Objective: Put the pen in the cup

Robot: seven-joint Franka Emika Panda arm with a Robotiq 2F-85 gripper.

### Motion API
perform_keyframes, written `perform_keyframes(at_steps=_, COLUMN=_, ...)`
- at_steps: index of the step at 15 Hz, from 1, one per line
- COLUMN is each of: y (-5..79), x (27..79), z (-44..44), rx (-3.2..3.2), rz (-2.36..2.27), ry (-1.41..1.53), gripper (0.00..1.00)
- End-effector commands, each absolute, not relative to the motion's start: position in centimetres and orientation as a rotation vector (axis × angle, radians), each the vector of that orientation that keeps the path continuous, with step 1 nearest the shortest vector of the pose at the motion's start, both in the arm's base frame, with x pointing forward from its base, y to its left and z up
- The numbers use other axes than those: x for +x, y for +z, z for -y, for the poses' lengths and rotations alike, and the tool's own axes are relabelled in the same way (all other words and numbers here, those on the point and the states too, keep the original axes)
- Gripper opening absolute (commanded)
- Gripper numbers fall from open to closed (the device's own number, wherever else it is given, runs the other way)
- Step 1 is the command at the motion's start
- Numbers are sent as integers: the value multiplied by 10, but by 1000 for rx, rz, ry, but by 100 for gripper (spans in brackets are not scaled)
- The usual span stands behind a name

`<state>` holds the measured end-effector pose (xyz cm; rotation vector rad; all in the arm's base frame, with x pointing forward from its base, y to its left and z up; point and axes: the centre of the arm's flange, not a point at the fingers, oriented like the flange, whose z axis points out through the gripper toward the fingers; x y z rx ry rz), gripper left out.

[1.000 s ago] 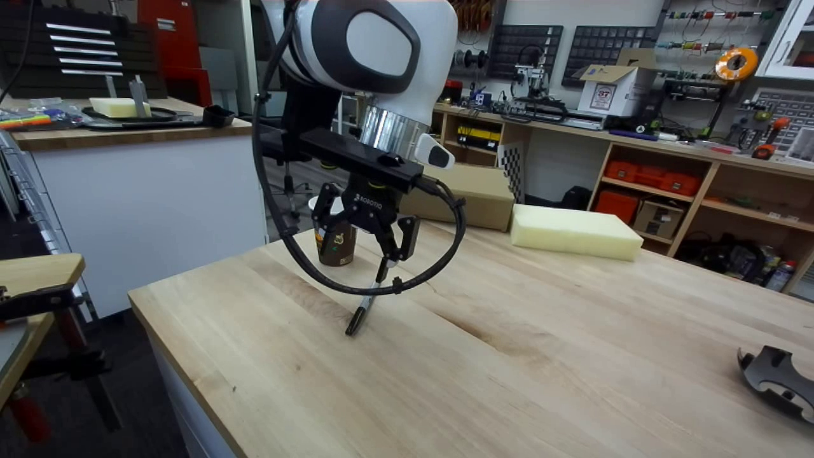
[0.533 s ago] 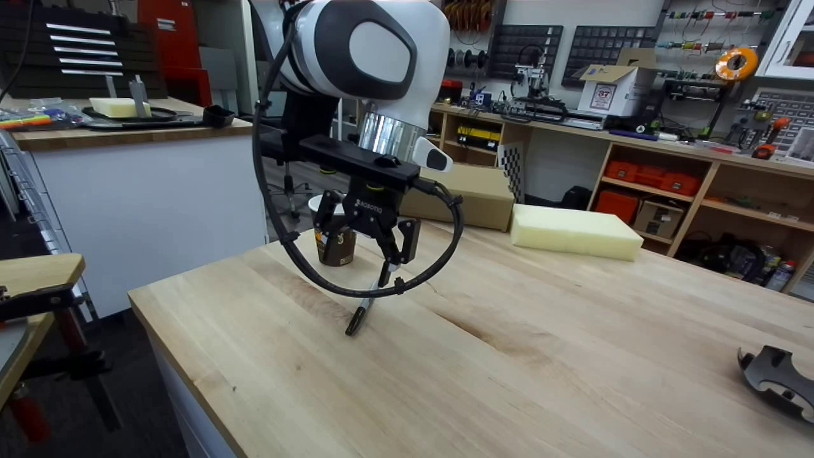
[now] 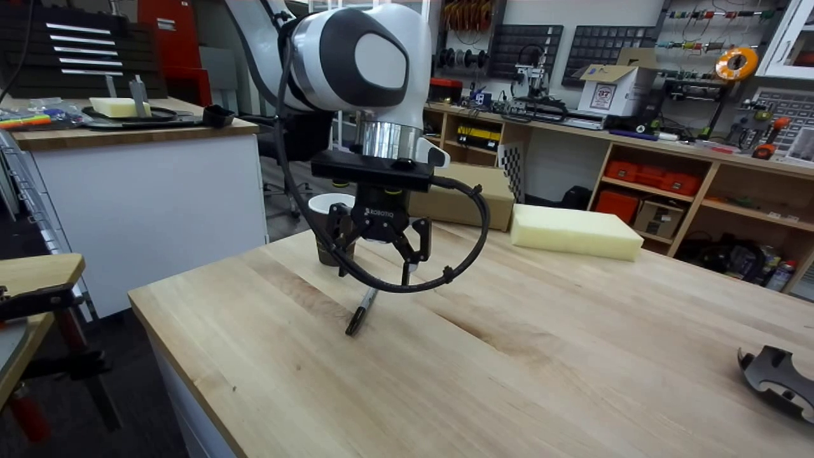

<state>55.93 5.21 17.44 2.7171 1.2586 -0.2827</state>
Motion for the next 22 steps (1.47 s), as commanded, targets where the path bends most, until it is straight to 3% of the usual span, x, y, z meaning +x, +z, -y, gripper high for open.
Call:
perform_keyframes(at_steps=1, y=170, x=556, z=-53, rx=2711, rz=-1297, ry=-87, gripper=100)
perform_keyframes(at_steps=5, y=164, x=559, z=-56, rx=2753, rz=-1285, ry=85, gripper=100)
perform_keyframes(at_steps=11, y=149, x=559, z=-59, rx=2859, rz=-1278, ry=55, gripper=100)
perform_keyframes(at_steps=12, y=147, x=558, z=-60, rx=2860, rz=-1281, ry=45, gripper=75)
perform_keyframes(at_steps=13, y=146, x=558, z=-60, rx=2866, rz=-1273, ry=34, gripper=74)
perform_keyframes(at_steps=22, y=147, x=562, z=-63, rx=2858, rz=-1251, ry=-5, gripper=16)
